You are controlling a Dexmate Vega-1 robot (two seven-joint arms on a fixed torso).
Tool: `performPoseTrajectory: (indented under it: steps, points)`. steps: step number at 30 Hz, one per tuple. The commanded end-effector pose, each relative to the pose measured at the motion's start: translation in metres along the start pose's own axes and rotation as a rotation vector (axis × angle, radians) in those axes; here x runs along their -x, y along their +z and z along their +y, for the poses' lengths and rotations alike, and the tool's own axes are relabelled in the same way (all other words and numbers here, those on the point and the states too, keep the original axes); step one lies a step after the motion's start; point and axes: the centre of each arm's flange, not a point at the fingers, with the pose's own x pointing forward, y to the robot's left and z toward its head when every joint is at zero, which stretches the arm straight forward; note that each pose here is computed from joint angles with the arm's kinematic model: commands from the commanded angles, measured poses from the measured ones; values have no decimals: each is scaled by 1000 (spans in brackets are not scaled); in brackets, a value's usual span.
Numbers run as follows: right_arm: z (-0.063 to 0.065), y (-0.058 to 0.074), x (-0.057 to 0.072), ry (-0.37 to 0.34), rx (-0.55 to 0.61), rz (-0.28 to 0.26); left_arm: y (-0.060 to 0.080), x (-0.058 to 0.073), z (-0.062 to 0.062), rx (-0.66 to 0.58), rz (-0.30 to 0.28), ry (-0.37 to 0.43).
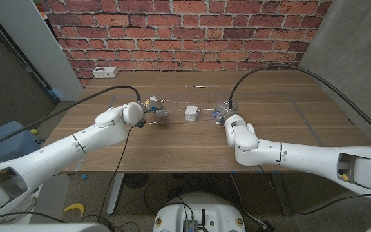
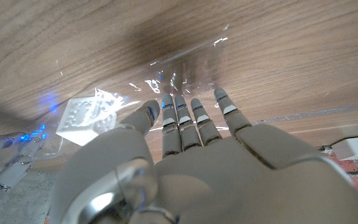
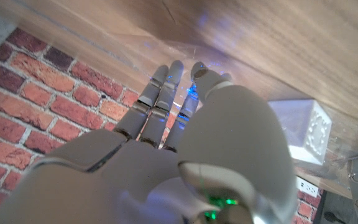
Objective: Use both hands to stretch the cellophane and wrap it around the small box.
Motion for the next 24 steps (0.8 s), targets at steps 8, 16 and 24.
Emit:
performPoseTrajectory:
  steps: [8,16,24]
  points:
    - [-15,24,-8,-292,134,-201,-5,3,-4,5,-4,-21]
    - [-27,34,-12,-351,191,-269,-6,6,-4,6,-2,-19]
    - [-37,47,-13,-406,240,-332,-7,8,-6,11,-2,-19]
